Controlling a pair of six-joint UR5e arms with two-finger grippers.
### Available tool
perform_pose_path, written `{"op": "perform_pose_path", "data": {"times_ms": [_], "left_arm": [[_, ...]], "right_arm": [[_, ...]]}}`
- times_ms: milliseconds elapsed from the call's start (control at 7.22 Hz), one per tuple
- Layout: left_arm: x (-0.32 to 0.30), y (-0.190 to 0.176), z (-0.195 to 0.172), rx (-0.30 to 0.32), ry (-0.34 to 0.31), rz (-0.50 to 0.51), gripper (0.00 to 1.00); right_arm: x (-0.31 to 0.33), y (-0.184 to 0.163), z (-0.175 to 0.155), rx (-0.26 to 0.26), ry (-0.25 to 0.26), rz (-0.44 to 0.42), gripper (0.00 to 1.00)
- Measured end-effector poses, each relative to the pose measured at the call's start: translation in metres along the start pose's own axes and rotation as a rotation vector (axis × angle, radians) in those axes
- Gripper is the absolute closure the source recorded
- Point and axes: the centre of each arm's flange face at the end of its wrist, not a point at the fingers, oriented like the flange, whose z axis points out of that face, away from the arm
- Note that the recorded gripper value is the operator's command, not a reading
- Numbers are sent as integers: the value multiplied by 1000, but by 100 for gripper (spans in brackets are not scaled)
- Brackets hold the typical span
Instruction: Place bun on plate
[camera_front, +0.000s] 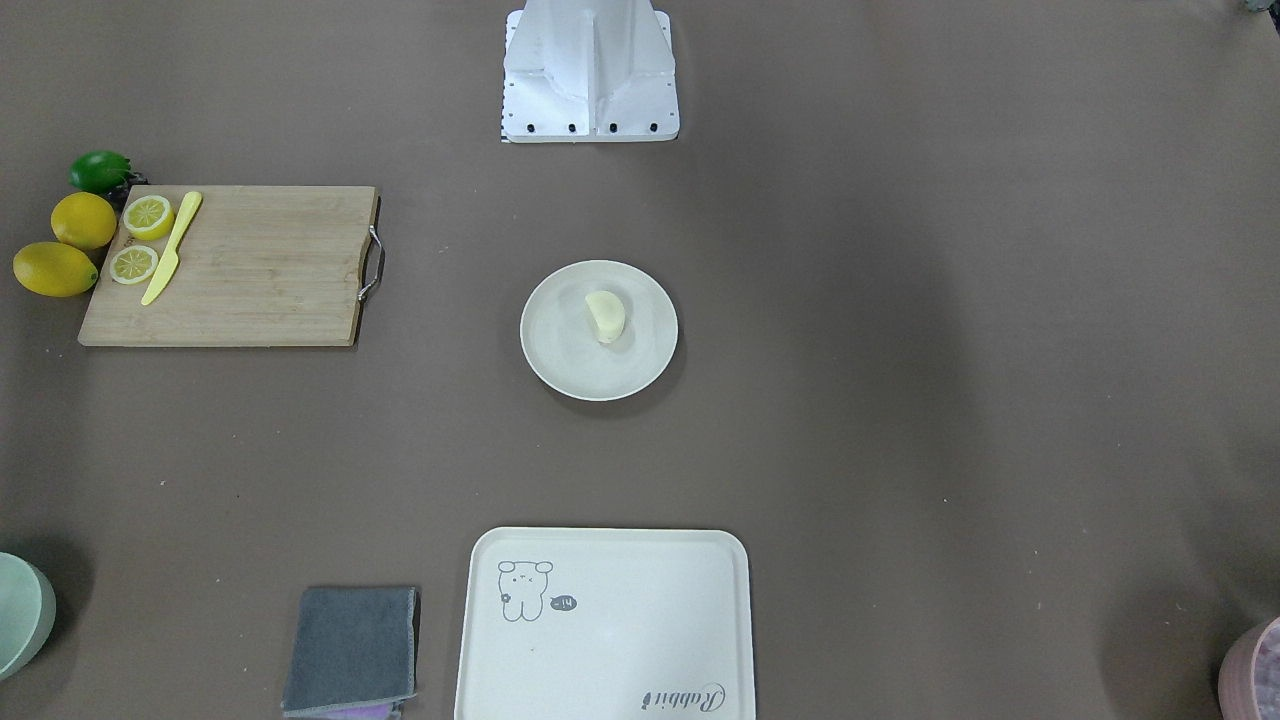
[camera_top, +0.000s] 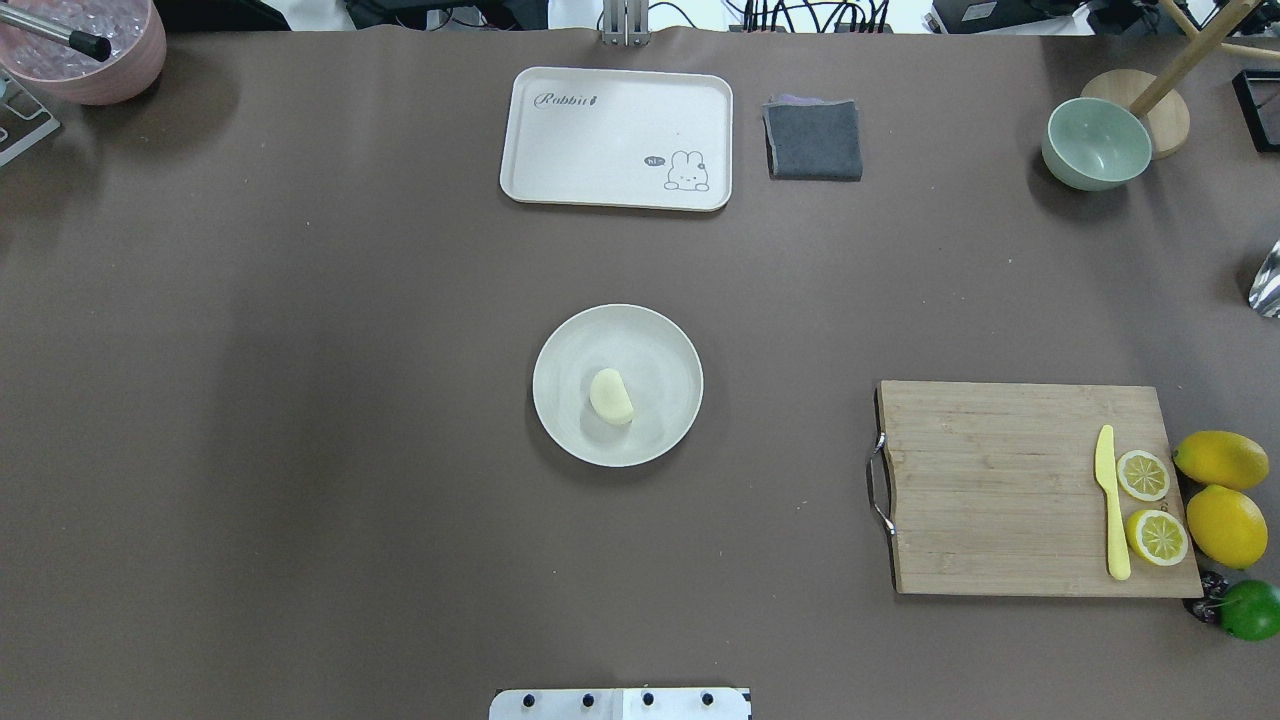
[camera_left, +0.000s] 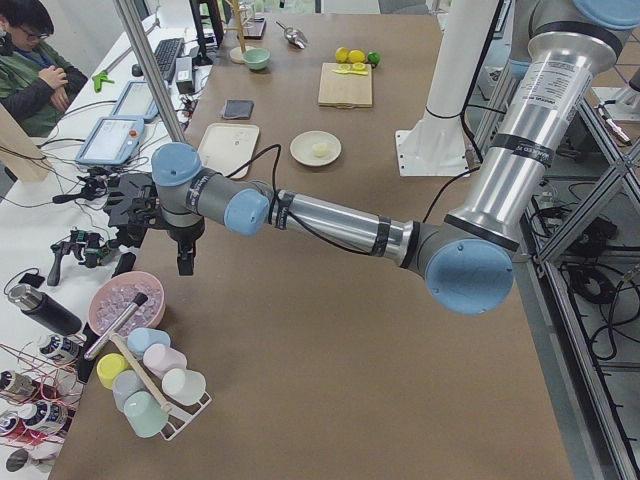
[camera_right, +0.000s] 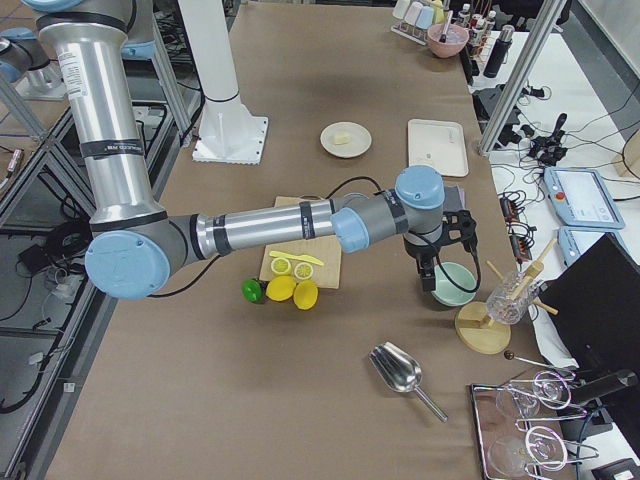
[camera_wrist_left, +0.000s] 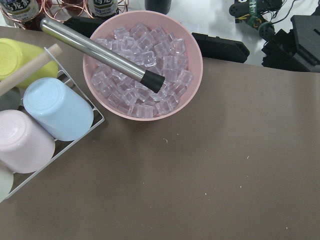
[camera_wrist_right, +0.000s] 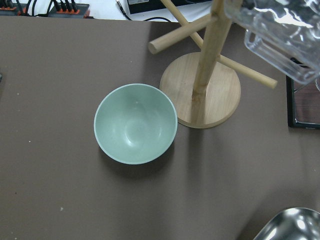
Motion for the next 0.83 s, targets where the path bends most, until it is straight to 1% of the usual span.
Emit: {"op": "perform_pose_path", "data": {"times_ms": [277,554,831], "left_arm": [[-30,-4,1,-23,-23,-69,2],[-55,2,-2,-35,-32,-116,2],[-64,9,-1,-40,-37,-130,2]], "right_arm": [[9,18,-3,-4,5,15,0],[10,17,-1,-8,10,21,0],[6,16,3,-17,12,17,0]]}}
